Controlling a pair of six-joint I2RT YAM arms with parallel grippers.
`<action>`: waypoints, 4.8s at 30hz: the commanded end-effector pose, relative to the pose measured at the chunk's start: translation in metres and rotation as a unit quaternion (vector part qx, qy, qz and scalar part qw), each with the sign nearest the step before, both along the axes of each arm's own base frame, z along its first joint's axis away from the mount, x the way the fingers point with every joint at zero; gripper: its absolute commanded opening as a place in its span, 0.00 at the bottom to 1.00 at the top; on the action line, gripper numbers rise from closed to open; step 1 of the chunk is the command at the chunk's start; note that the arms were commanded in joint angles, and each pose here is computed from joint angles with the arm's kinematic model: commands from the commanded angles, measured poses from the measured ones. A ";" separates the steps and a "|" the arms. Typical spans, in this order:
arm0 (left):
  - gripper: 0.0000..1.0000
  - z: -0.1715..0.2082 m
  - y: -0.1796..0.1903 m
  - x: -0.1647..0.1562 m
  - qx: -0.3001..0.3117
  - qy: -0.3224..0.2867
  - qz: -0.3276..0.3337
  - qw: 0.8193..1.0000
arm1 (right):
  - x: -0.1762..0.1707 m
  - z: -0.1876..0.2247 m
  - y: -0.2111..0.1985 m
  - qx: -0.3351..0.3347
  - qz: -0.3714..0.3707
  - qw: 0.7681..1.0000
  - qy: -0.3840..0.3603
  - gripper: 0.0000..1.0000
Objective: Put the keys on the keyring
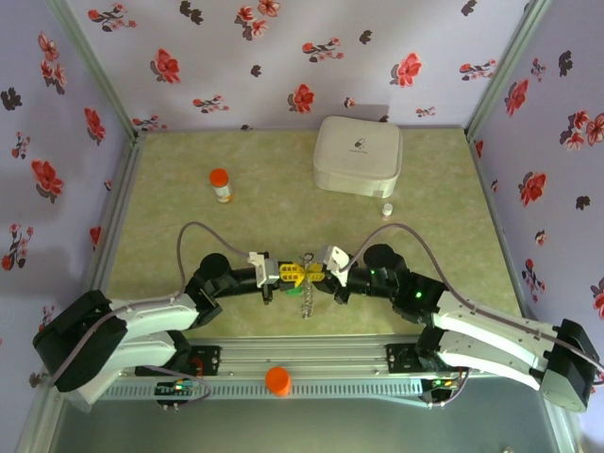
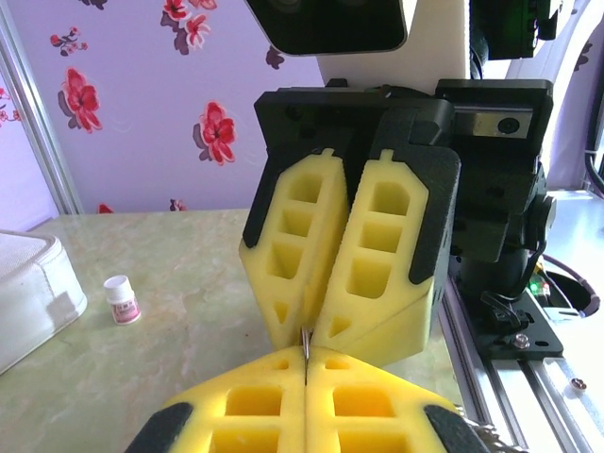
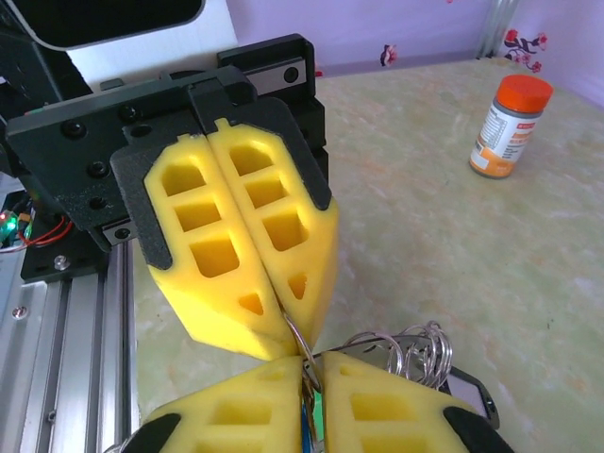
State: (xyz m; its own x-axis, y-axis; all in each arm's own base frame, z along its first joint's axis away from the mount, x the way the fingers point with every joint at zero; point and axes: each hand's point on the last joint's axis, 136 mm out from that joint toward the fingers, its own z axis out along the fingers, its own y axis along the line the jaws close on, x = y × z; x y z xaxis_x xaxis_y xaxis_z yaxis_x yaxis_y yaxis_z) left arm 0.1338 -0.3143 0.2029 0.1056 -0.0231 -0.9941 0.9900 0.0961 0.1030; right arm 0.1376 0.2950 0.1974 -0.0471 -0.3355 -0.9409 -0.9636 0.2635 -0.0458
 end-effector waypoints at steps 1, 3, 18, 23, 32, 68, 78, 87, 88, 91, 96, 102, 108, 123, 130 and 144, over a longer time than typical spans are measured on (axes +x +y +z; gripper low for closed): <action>0.00 0.030 -0.004 -0.007 -0.043 -0.040 -0.022 0.998 | -0.004 0.020 0.009 0.023 0.023 0.999 -0.008 0.03; 0.00 0.029 -0.004 -0.006 -0.040 -0.041 -0.020 0.998 | -0.004 0.019 0.009 0.021 0.025 0.999 -0.008 0.00; 0.26 -0.021 0.004 0.004 0.134 -0.037 0.014 0.990 | -0.001 0.007 -0.008 -0.142 0.048 0.987 -0.053 0.00; 0.25 -0.021 0.003 0.005 0.149 -0.042 0.008 0.988 | -0.002 0.012 0.000 -0.160 0.065 0.983 -0.063 0.00; 0.21 -0.014 0.000 0.005 0.145 -0.046 0.005 0.988 | 0.002 0.003 0.005 -0.230 0.072 0.967 -0.085 0.00; 0.00 -0.004 0.001 0.003 0.064 -0.073 0.015 0.995 | -0.002 -0.031 -0.007 -0.089 0.024 0.996 0.020 0.39; 0.00 -0.011 0.004 -0.001 0.067 -0.073 0.011 0.995 | -0.006 -0.034 -0.007 -0.089 0.031 0.995 0.025 0.24; 0.00 0.000 0.004 -0.004 0.048 -0.088 0.005 0.995 | -0.005 -0.038 -0.005 -0.101 0.034 0.994 0.030 0.05; 0.00 0.001 0.003 -0.004 0.046 -0.088 0.004 0.995 | -0.004 -0.039 -0.005 -0.103 0.035 0.994 0.029 0.03; 0.00 -0.001 0.002 -0.004 0.052 -0.089 0.002 0.995 | -0.004 -0.044 -0.004 -0.110 0.038 0.993 0.029 0.01; 0.00 0.002 0.002 -0.003 0.046 -0.093 0.003 0.995 | -0.006 -0.052 -0.004 -0.121 0.044 0.991 0.039 0.00; 0.00 -0.001 0.004 -0.001 0.046 -0.093 0.015 0.994 | -0.002 -0.046 -0.010 -0.121 0.028 0.992 0.021 0.15; 0.00 -0.016 0.002 0.000 0.065 -0.079 0.011 0.995 | 0.009 -0.025 -0.030 -0.107 -0.013 0.994 -0.027 0.26; 0.00 -0.017 -0.001 -0.009 0.069 -0.066 -0.014 0.995 | -0.006 0.003 -0.004 -0.029 0.048 0.998 0.000 0.23; 0.00 -0.011 -0.003 -0.012 0.058 -0.069 -0.026 0.996 | -0.006 0.001 -0.001 -0.030 0.054 0.998 0.005 0.15; 0.00 -0.010 -0.002 -0.013 0.049 -0.069 -0.024 0.996 | -0.007 -0.003 0.005 -0.033 0.069 0.997 0.014 0.03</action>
State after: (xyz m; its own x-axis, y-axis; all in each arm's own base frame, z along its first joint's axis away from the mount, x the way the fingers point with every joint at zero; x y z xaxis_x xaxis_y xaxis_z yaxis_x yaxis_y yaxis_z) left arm 0.1252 -0.3125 0.1720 0.1891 0.1459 -0.9711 0.9795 0.0417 0.1970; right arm 0.1285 0.2934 0.1789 -0.0333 -0.4424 -0.8962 -0.9901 0.1369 -0.0308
